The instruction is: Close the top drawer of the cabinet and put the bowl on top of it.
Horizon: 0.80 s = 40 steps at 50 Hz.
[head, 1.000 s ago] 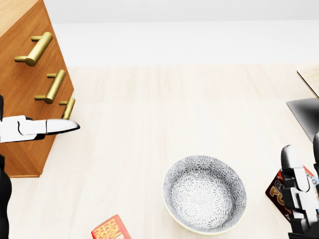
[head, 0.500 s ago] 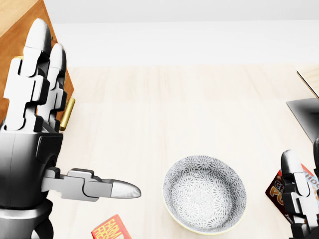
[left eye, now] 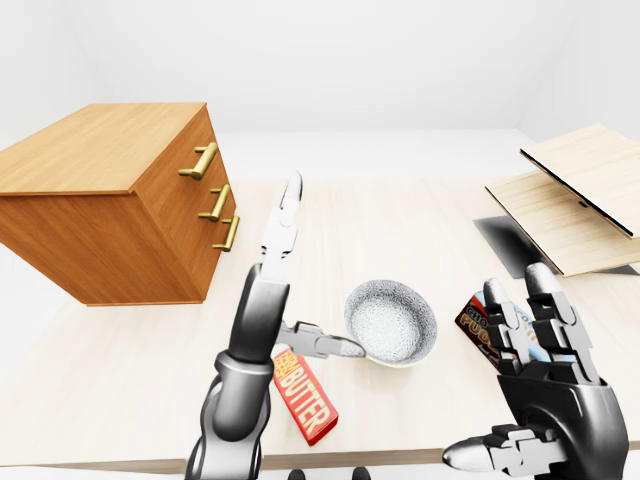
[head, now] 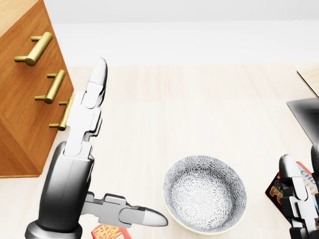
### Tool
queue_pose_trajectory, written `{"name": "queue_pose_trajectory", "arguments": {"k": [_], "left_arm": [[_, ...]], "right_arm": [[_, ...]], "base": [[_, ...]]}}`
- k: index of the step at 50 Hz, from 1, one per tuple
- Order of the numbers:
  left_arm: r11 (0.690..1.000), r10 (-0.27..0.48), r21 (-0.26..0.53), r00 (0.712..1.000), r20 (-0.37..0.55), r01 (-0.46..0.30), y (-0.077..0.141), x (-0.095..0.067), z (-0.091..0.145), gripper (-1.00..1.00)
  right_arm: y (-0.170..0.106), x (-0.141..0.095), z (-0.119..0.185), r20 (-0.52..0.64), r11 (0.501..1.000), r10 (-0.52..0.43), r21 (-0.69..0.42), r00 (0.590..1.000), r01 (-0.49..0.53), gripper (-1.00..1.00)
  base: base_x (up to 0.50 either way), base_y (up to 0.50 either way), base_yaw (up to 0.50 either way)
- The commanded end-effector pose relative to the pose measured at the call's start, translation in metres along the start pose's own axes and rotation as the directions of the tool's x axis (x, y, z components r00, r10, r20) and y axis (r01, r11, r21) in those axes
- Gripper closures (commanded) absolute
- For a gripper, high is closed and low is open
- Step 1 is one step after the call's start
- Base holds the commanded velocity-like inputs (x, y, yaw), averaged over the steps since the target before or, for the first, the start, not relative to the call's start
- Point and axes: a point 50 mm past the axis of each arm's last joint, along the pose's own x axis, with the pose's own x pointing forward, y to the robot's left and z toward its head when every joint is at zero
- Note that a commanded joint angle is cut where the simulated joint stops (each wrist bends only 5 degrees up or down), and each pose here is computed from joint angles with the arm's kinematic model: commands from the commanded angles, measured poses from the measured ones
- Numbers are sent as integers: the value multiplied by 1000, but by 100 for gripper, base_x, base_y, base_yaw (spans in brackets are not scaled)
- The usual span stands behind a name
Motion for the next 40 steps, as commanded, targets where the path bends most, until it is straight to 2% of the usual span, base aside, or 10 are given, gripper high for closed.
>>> {"name": "queue_pose_trajectory", "arguments": {"k": [1,7,8,9,10,12,14,23,32,40], "left_arm": [[999,-17,38,1000,17,16,-12,-4,9,-100],[996,-12,88,999,32,9,-17,-1,11,-100],[992,-35,126,999,31,31,-23,-1,10,-100],[990,-46,131,999,23,42,-25,-1,9,-100],[988,-54,147,998,11,52,-28,-1,7,-100],[983,-62,175,998,-11,63,-33,-2,2,-100],[975,-78,208,996,-41,84,-39,-4,-5,-100],[955,-132,255,987,-91,151,-53,-9,-12,-100],[938,-149,303,984,-94,171,-56,-10,-11,-100],[914,-186,339,972,-143,224,-65,-13,-22,-100]], "right_arm": [[0,-1,0,-2,1000,0,3,1000,0,-100],[1,-2,-3,-17,1000,2,9,1000,-2,-100],[-4,43,2,60,1000,-1,-19,998,2,-100],[-3,45,16,117,999,2,-36,993,2,-100],[-1,43,29,167,999,4,-51,986,5,-100],[-1,42,35,195,998,5,-61,981,7,-100],[-2,43,35,197,998,2,-66,980,11,-100],[-4,49,28,186,998,1,-64,982,11,-100],[-6,51,24,172,998,-2,-60,985,12,-100],[-6,49,23,166,998,-4,-56,986,13,-100]], "base": [[0,0,0],[0,0,0],[0,0,0],[0,0,0],[0,0,0],[0,0,0],[0,0,0],[0,0,0],[0,0,0],[0,0,0]]}}
